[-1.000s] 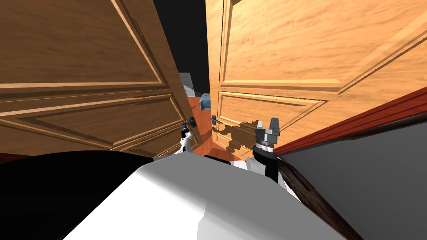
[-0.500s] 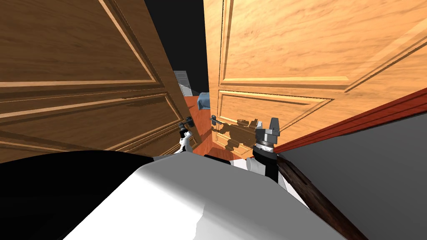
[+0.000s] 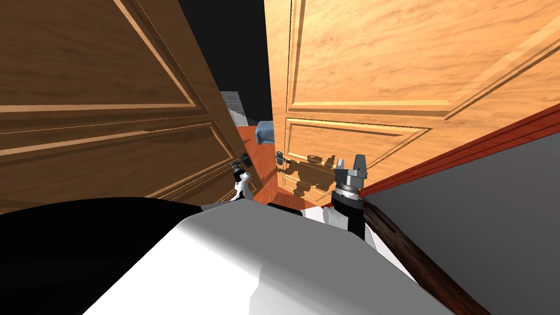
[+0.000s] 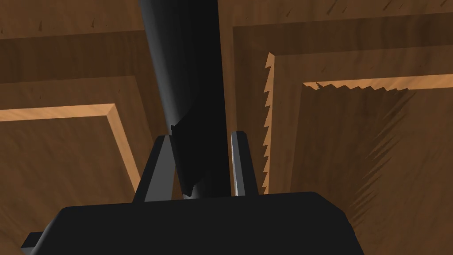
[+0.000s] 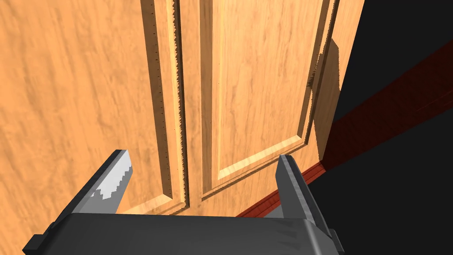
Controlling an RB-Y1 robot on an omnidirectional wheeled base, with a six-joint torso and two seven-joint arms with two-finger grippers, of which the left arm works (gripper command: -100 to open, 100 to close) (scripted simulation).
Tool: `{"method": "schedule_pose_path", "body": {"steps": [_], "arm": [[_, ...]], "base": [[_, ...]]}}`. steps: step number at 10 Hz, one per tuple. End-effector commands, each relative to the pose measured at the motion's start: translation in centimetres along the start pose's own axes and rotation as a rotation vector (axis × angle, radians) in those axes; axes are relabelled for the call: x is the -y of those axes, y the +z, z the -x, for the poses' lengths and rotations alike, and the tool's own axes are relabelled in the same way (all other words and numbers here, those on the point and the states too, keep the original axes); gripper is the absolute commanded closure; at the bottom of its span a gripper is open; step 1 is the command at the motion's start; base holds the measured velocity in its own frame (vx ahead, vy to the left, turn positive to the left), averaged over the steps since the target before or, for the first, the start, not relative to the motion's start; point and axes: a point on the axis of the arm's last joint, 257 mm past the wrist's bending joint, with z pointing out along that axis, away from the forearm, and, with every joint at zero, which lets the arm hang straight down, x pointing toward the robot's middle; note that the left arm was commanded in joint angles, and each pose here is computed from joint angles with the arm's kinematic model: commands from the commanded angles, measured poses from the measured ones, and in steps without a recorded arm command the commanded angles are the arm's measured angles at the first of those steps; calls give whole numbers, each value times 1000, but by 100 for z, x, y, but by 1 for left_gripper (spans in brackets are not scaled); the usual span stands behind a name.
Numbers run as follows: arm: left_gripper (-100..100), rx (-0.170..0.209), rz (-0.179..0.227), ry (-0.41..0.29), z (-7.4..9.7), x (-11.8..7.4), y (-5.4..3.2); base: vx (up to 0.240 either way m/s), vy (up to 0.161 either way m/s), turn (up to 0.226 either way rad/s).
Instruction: Push the door open
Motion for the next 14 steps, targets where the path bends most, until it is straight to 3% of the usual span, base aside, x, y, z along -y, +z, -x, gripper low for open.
{"method": "schedule_pose_path", "body": {"steps": [1,2,3,6,9,12,13,14], "arm": [[100,46,-51,8,197,216,157],[100,75,-58,7,295,245,172],[100,75,-58,7,295,245,172],[100,167,-73,4,600,308,189],[100,167,-73,4,600,308,189],[100,231,-79,3,803,330,174],[100,231,-79,3,803,330,174],[100,263,-80,3,904,337,161]], "base": [[33,68,-54],[33,54,-90],[26,51,-35],[43,98,-132],[13,33,-23],[23,47,-80],[11,59,-64],[25,67,-97]]}}
